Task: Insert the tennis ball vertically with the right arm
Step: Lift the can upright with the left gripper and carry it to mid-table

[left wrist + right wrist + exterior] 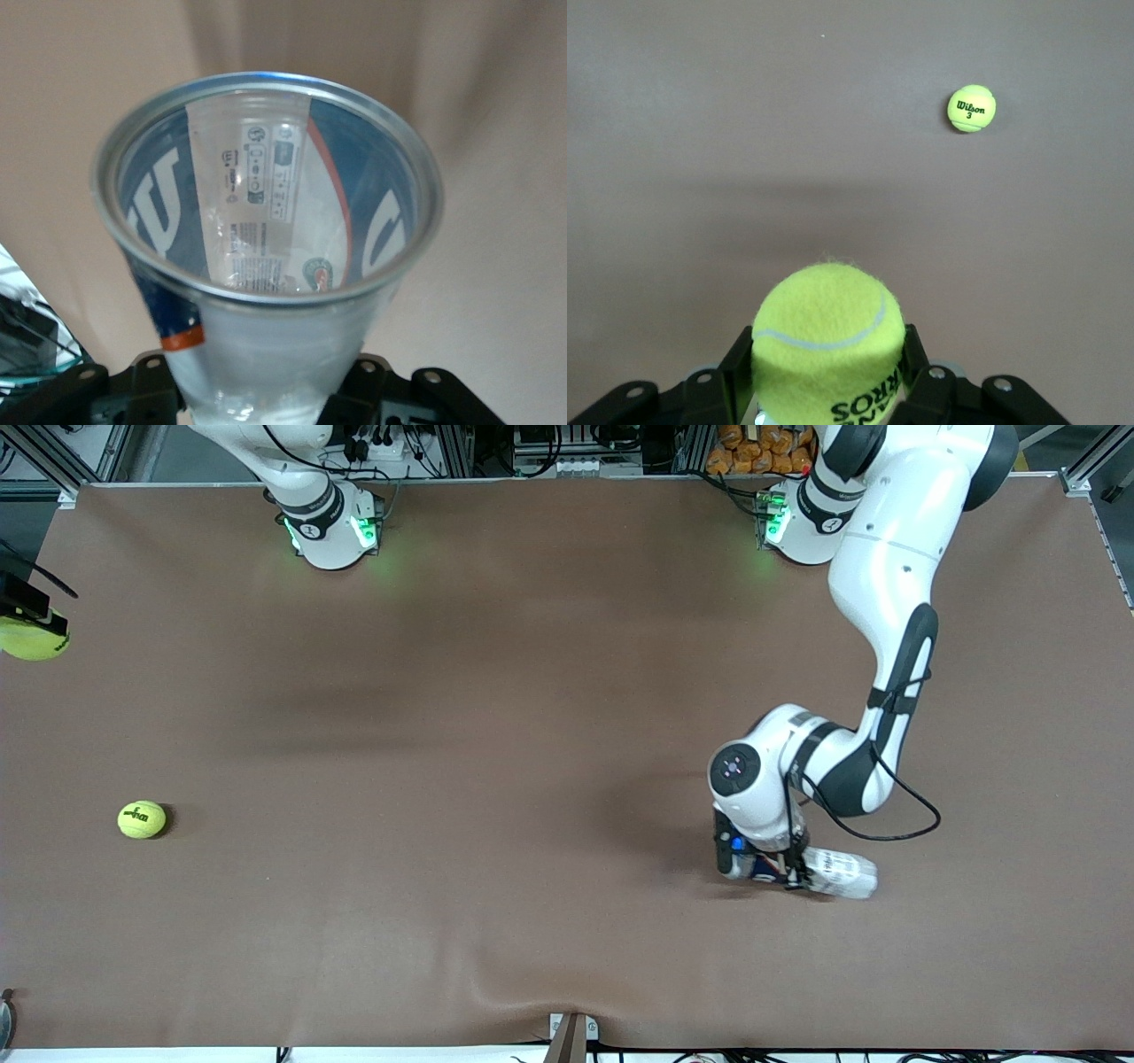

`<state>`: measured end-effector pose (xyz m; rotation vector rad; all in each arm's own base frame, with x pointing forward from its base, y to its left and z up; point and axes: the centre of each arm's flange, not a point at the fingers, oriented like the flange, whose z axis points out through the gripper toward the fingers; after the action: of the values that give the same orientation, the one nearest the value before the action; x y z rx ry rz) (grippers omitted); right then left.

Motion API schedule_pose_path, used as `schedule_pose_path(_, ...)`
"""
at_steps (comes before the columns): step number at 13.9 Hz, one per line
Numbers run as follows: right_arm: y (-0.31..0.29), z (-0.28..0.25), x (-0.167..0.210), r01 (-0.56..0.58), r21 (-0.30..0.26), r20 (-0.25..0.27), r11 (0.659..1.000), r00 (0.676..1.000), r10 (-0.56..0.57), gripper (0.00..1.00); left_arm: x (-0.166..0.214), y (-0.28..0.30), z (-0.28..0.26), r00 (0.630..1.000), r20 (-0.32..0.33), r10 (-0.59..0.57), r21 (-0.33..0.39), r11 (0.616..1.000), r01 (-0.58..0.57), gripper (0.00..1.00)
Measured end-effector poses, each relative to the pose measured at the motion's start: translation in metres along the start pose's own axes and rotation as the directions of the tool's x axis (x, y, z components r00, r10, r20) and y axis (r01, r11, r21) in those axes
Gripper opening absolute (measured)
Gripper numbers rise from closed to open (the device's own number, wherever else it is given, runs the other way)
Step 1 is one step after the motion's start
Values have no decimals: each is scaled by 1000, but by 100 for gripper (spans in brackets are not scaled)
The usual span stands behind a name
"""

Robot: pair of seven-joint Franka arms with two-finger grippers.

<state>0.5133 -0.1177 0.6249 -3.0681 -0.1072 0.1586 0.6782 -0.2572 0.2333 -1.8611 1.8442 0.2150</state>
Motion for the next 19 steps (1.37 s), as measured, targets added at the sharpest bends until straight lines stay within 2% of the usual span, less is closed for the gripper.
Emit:
schedule_pose_path(2,-15,0,5,5,-13,3,1000,1000,-5,67,13,4,-34,994,-96,-48,-50,998,44,58)
schedule_pose_path(5,-41,0,11,11,-28,4,1000,1000,-11,67,33,13,-64,965,-220,-140,-149,983,109,58)
schedule_pose_path(8,-54,-1,15,5,-42,-11,999,1000,-6,67,63,23,-103,915,-313,-255,-233,955,186,59)
schedule_pose_path(11,-52,-3,17,-4,-49,-25,999,1000,3,67,94,36,-151,852,-412,-322,-297,932,209,59)
schedule_pose_path(13,-49,-3,16,-10,-55,-27,998,1000,9,67,106,36,-177,783,-506,-362,-319,922,220,59)
schedule_pose_path(15,-47,-3,16,-14,-57,-27,998,1000,12,67,114,31,-199,687,-601,-409,-335,909,248,58)
schedule_pose_path(19,-45,-3,15,-17,-72,-22,997,1000,16,67,132,35,-237,506,-703,-499,-391,866,311,59)
